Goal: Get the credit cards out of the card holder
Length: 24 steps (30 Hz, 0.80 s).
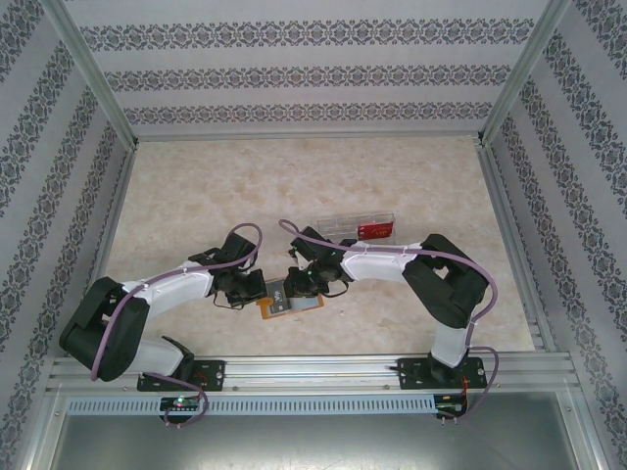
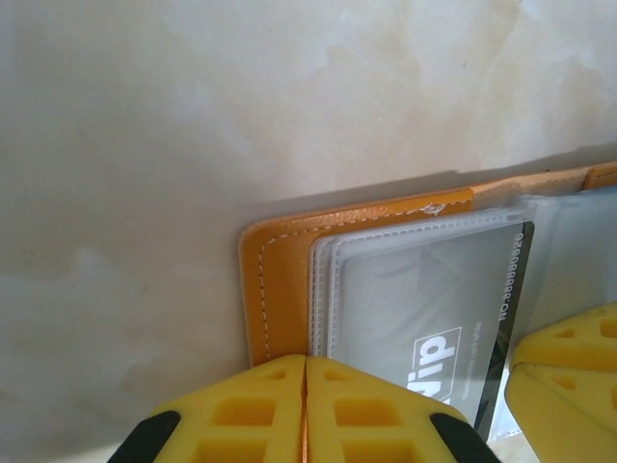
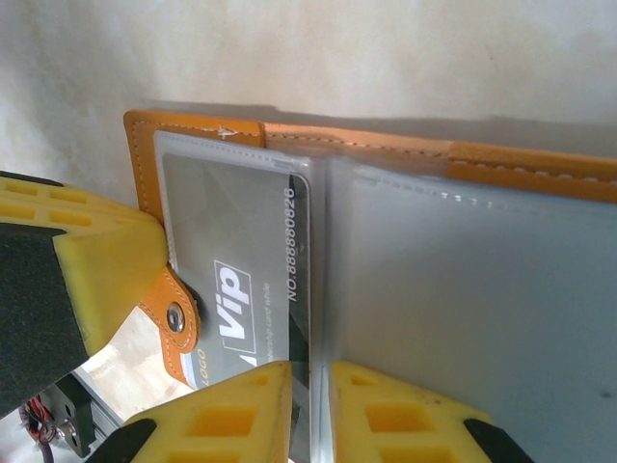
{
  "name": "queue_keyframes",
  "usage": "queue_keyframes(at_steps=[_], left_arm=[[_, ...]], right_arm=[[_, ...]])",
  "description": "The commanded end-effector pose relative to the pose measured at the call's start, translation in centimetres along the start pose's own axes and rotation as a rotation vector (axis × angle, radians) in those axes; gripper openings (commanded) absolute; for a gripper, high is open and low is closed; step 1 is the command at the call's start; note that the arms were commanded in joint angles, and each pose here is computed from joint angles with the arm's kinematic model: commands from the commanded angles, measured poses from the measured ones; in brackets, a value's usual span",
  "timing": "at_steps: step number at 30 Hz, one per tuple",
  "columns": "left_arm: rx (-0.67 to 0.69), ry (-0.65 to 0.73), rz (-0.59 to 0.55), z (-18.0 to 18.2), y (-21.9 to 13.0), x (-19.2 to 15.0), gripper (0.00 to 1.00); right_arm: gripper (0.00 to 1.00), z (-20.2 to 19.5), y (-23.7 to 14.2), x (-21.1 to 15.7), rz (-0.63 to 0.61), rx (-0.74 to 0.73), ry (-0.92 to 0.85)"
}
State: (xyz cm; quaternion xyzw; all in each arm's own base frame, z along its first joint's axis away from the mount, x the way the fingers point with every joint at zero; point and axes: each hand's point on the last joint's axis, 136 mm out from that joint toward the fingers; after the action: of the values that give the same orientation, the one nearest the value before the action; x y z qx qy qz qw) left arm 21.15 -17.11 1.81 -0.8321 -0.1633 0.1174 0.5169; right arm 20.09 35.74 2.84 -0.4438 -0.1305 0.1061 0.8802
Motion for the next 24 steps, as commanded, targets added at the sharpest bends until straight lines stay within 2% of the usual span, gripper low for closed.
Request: queue_keyframes(at_steps=[1, 9, 10, 14, 24], left_arm=[[0.027, -0.031, 0.018, 0.9, 0.6, -0.2, 0.09], [0.023, -0.028, 0.017, 0.7, 0.6, -0.2, 0.08], [0.024, -0.027, 0.017, 0.7, 0.6, -0.3, 0.08], [0.025, -0.028, 0.018, 0.8, 0.6, -0.3, 0.08], [0.044, -0.013, 0.012, 0.8, 0.3, -0.1, 0.05]], right_arm=[[0.20, 0.3, 0.4, 0.6, 0.006, 0.028, 0.013], [0.18, 0.2, 0.9, 0.5, 0.016, 0.034, 0.021], [0.17, 0.1, 0.9, 0.5, 0.015, 0.032, 0.021], [0.00, 0.0, 0.7, 0.5, 0.008, 0.033, 0.028], [0.00, -1.8, -0.8, -0.3, -0.018, 0.009, 0.060]])
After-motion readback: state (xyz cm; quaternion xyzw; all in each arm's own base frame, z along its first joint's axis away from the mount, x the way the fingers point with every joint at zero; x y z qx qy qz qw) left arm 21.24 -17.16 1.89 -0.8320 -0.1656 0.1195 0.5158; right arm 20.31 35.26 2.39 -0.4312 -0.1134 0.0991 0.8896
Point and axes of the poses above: each hand's point on the last joint's axis, 136 mm out from that joint toward the fingers, its own y axis out along the fingers, its own z axis along the line the jaws close on, x = y × z, and after that the axes turned 9 degrees about -y, right-handed
